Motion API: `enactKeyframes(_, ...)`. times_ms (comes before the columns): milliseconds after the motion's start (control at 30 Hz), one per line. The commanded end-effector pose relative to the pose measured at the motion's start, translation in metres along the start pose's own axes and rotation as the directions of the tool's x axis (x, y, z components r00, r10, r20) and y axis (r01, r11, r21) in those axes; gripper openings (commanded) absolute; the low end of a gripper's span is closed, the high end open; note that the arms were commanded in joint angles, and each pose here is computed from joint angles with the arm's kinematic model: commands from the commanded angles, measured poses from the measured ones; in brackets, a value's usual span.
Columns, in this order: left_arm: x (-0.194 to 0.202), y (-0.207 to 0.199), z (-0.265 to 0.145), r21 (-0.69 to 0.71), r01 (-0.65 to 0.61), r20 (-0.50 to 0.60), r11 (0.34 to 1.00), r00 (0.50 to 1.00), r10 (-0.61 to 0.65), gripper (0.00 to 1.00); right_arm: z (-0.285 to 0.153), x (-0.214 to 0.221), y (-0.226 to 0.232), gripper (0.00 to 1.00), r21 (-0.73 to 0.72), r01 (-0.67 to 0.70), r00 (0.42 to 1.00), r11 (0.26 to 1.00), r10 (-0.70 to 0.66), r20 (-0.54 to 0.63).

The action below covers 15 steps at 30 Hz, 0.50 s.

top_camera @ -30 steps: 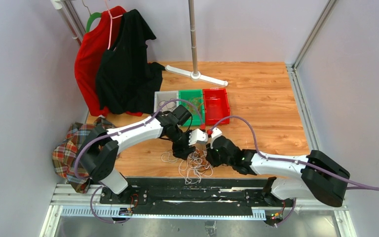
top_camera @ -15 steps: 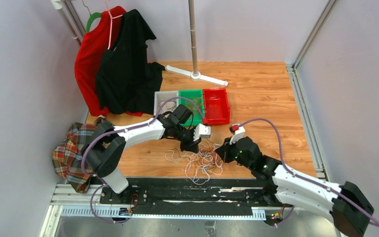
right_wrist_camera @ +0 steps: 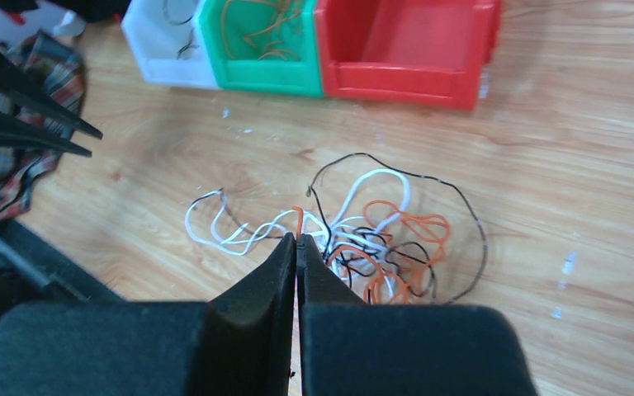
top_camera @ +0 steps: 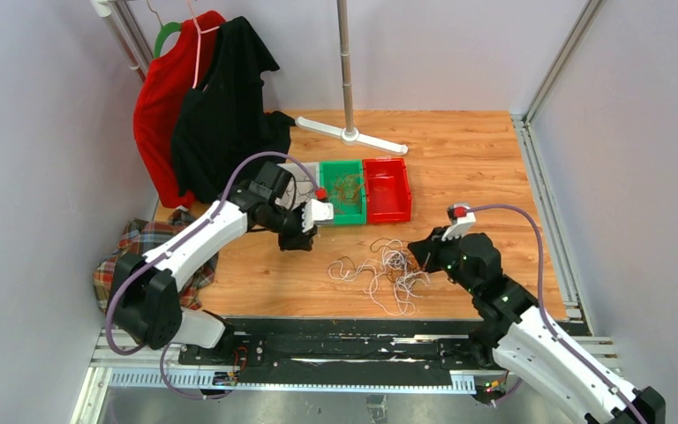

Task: Untangle the cables
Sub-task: Untie the cable.

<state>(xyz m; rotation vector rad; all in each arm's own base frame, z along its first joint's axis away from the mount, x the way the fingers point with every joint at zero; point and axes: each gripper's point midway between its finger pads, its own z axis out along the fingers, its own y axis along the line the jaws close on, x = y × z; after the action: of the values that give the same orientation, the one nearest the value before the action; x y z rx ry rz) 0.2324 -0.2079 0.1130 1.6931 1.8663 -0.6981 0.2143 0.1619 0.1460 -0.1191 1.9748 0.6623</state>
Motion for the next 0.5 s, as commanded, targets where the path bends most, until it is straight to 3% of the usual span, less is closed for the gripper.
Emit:
enactKeyframes(0,-0.038,-0.03,-0.012,0.132,0.027,0.143,0.991,0.989,-0.046,0.38,0.008,-0.003,0.04,0.01,-0.193,-0.039,0.998,0.98,0.027,-0.065)
enactKeyframes(33,-0.051,-0.032,-0.009,0.16,0.042,0.165,0.986,0.984,-0.069,0.53,0.011,-0.004,0.049,0.01,-0.23,-0.055,0.996,0.972,0.038,-0.077)
enactKeyframes(67,-0.06,-0.034,-0.004,0.18,0.049,0.169,0.983,0.982,-0.079,0.59,0.013,-0.006,0.057,0.01,-0.258,-0.056,0.996,0.965,0.034,-0.087)
enactKeyframes(300,-0.099,-0.029,0.044,0.198,0.001,0.195,0.98,0.98,-0.041,0.68,0.017,-0.024,0.071,0.01,-0.258,-0.014,0.993,0.966,-0.016,-0.114)
enactKeyframes(467,-0.146,-0.008,0.048,0.171,0.002,0.351,0.985,0.934,-0.063,0.7,0.006,-0.048,0.085,0.0,-0.297,-0.024,0.998,0.955,0.006,-0.061)
